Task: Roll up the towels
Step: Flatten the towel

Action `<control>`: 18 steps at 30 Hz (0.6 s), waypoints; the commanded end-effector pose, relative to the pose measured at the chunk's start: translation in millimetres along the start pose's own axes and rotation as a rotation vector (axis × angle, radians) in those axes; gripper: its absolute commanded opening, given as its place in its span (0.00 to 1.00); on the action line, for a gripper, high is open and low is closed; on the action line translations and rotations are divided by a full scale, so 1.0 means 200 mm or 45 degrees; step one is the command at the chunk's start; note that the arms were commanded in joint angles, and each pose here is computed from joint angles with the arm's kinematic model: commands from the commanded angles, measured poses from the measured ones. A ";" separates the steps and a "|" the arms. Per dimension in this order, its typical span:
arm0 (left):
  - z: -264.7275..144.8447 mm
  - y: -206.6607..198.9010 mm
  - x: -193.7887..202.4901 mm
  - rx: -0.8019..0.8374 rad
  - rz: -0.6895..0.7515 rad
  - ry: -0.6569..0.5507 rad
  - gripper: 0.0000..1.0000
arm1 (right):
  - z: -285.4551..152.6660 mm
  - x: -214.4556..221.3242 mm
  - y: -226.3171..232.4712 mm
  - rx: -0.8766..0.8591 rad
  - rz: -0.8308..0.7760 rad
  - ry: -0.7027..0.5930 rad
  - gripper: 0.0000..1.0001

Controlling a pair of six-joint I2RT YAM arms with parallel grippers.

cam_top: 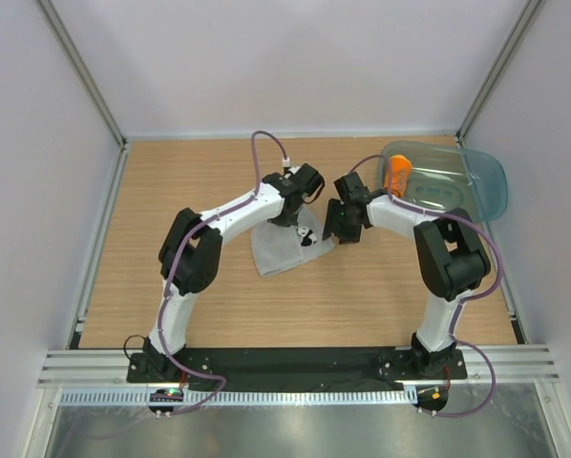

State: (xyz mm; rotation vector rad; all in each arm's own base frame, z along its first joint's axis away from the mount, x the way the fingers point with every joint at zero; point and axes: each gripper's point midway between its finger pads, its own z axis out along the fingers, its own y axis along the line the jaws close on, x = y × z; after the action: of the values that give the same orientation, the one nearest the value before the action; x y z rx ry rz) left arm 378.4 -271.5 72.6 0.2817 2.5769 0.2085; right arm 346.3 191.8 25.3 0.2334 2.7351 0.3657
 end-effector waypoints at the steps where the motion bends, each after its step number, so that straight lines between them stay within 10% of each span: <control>1: -0.17 0.09 -0.10 -0.023 -0.029 -0.108 0.00 | 0.01 -0.09 0.05 -0.005 -0.034 -0.063 0.55; 5: -0.24 0.11 -0.11 0.003 -0.054 -0.126 0.07 | 0.03 -0.07 0.05 -0.004 -0.031 -0.046 0.49; 9: -0.27 0.06 -0.01 0.103 -0.081 -0.094 0.58 | 0.05 -0.03 0.06 0.000 -0.036 -0.032 0.42; 18: -0.17 -0.18 0.19 0.221 -0.033 -0.033 0.70 | 0.10 0.06 0.02 0.077 -0.067 -0.006 0.24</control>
State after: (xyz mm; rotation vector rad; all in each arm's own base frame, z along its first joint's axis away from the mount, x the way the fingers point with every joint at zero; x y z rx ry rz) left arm 323.2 -276.2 87.3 0.3192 2.5749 0.0698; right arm 347.9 208.1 19.0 0.1705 2.7284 0.3385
